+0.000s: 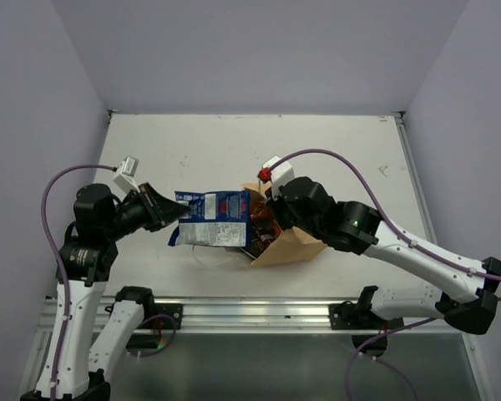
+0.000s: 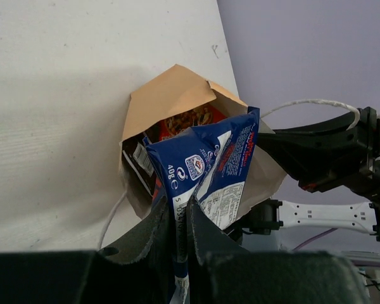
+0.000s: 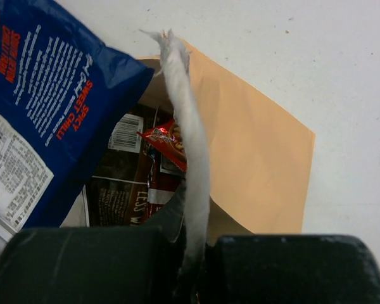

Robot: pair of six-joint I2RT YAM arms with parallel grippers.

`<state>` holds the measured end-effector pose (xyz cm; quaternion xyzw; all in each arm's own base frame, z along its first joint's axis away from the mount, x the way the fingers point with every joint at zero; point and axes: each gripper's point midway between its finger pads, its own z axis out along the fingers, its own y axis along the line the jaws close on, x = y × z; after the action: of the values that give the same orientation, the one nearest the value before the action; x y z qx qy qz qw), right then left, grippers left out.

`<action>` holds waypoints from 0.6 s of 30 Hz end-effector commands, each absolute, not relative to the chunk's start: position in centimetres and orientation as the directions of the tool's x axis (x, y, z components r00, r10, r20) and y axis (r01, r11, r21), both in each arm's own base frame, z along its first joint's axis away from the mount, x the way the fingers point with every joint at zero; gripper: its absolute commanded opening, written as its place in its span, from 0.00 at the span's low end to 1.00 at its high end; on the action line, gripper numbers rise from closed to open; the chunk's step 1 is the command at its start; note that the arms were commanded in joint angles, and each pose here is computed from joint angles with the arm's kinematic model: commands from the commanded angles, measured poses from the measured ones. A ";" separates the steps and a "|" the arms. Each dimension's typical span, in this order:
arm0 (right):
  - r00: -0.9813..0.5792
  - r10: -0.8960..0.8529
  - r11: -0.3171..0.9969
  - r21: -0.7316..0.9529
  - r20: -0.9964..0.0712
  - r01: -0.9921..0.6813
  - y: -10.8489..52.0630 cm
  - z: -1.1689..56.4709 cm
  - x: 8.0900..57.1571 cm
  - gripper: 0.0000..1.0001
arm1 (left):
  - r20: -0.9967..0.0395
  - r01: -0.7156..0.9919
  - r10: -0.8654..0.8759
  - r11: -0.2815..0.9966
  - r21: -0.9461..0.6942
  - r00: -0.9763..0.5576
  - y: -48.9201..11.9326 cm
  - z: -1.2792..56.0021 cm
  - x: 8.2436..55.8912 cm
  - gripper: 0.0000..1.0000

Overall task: Place the snacks into the paper bag
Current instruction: Place the snack in the paper bag.

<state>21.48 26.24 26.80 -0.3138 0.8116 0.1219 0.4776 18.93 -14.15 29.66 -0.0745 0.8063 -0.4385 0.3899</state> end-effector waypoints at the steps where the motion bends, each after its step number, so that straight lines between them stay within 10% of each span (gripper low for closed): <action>1: -0.331 -0.236 0.803 0.009 -0.914 -0.596 27.9 30.1 21.8 0.00 | -0.536 0.200 -0.462 0.597 -0.777 -0.706 -14.2 29.1 17.6 0.00; 18: -0.353 -0.200 0.797 0.058 -0.914 -0.601 30.5 28.0 20.7 0.00 | -0.432 0.057 -0.524 0.586 -0.808 -0.734 -13.8 24.9 17.0 0.00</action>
<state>20.01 28.78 26.02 -0.2858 0.8162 0.1592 0.4762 16.83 -13.47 24.74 -0.1255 0.8331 -0.4175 0.3403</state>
